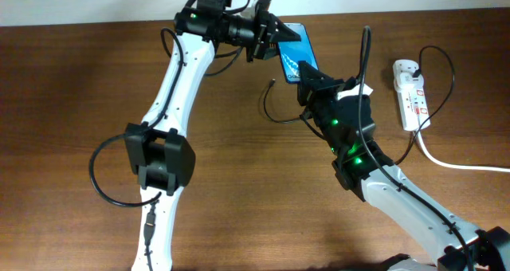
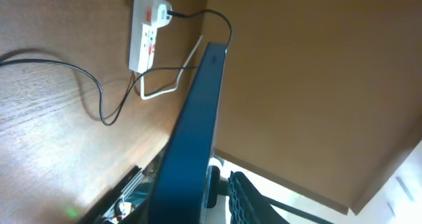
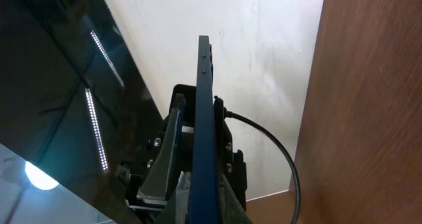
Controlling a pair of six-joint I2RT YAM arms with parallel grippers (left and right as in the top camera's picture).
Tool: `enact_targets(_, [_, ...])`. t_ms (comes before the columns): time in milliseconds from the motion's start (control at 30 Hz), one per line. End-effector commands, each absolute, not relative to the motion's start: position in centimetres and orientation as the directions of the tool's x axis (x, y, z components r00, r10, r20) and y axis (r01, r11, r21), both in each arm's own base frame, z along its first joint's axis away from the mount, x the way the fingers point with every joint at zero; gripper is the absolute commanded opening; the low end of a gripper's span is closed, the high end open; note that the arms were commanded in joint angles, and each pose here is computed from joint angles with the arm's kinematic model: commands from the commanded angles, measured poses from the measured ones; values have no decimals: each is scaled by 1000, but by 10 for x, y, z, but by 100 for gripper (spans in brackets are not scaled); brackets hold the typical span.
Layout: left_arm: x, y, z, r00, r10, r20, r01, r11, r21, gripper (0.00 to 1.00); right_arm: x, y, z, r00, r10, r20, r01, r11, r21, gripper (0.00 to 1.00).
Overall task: Plug charger to phone and switch on socket
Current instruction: 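Release the phone from the right gripper and withdraw it, then lower the right gripper onto the black cable's USB-C end and grasp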
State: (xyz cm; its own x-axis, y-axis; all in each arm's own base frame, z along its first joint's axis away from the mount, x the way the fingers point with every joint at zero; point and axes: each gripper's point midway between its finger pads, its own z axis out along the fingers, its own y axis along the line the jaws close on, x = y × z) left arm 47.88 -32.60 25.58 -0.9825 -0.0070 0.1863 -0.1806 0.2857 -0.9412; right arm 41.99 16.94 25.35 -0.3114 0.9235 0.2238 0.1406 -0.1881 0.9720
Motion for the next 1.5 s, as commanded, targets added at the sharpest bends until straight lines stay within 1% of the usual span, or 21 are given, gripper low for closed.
enact_targets(0, [469, -335, 267, -983, 35, 183, -167, 265, -950, 25, 418, 179, 273, -349, 913, 212, 99, -189, 977, 4])
enact_targets(100, [471, -335, 265, -984, 19, 179, -167, 276, -947, 21, 418, 181, 273, -359, 909, 212, 101, -188, 977, 4])
enact_targets(167, [472, -335, 264, -984, 13, 177, -167, 280, -946, 15, 417, 183, 273, -367, 906, 213, 103, -188, 977, 4])
enact_targets(200, [473, -334, 263, -984, 8, 176, -166, 283, -945, 8, 417, 183, 273, -368, 905, 213, 103, -188, 977, 4])
enact_targets(300, [475, -334, 262, -985, -5, 173, -167, 292, -942, 0, 417, 183, 273, -368, 905, 213, 103, -188, 977, 4])
enact_targets(567, [483, -332, 254, -982, -63, 180, -191, 324, -927, 0, 417, 183, 273, -367, 905, 213, 103, -188, 977, 4])
enact_targets(600, [483, -332, 254, -982, -64, 179, -190, 324, -927, 0, 417, 182, 273, -366, 906, 213, 103, -188, 977, 6])
enact_targets(700, [485, -328, 254, -981, -71, 179, -192, 322, -927, 0, 418, 182, 273, -364, 907, 213, 102, -188, 977, 17])
enact_targets(833, [498, -309, 254, -979, -107, 174, -199, 315, -928, 0, 418, 182, 271, -362, 908, 212, 107, -186, 977, 43])
enact_targets(1033, [520, -270, 254, -977, -171, 125, -174, 312, -934, 0, 420, 171, 247, -290, 936, 199, 183, -150, 972, 59])
enact_targets(1067, [524, -263, 254, -977, -180, 113, -166, 312, -935, 0, 420, 168, 241, -274, 942, 195, 201, -142, 969, 64])
enact_targets(1100, [528, -254, 254, -977, -190, 97, -154, 312, -937, 0, 420, 165, 235, -259, 947, 190, 224, -132, 966, 73])
enact_targets(1133, [532, -246, 254, -977, -199, 82, -143, 311, -940, 0, 419, 162, 227, -248, 951, 184, 252, -120, 960, 79])
enact_targets(1167, [536, -235, 254, -976, -208, 59, -124, 314, -941, 0, 418, 157, 216, -240, 959, 151, 283, -80, 956, 88])
enact_targets(1200, [539, -225, 253, -975, -216, 43, -112, 319, -941, 0, 418, 152, 209, -244, 966, 91, 297, -15, 955, 99])
enact_targets(1233, [540, -219, 252, -975, -218, 28, -99, 324, -941, 0, 417, 148, 203, -262, 965, 8, 300, 73, 951, 98])
enact_targets(1267, [543, -209, 250, -974, -225, 9, -85, 332, -939, 0, 417, 144, 197, -305, 945, -114, 286, 205, 936, 98])
enact_targets(1333, [545, -193, 248, -972, -237, -9, -75, 341, -937, 0, 413, 146, 189, -421, 850, -316, 216, 432, 876, 98])
enact_targets(1367, [546, -186, 247, -971, -238, -22, -63, 344, -937, 0, 411, 146, 183, -463, 799, -383, 190, 512, 838, 99])
enact_targets(1433, [545, -173, 245, -971, -235, -41, -46, 352, -935, 0, 408, 138, 172, -488, 750, -447, 193, 592, 782, 98])
enact_targets(1467, [543, -164, 243, -971, -238, -31, -57, 354, -934, 0, 408, 134, 168, -494, 741, -454, 204, 607, 768, 98])
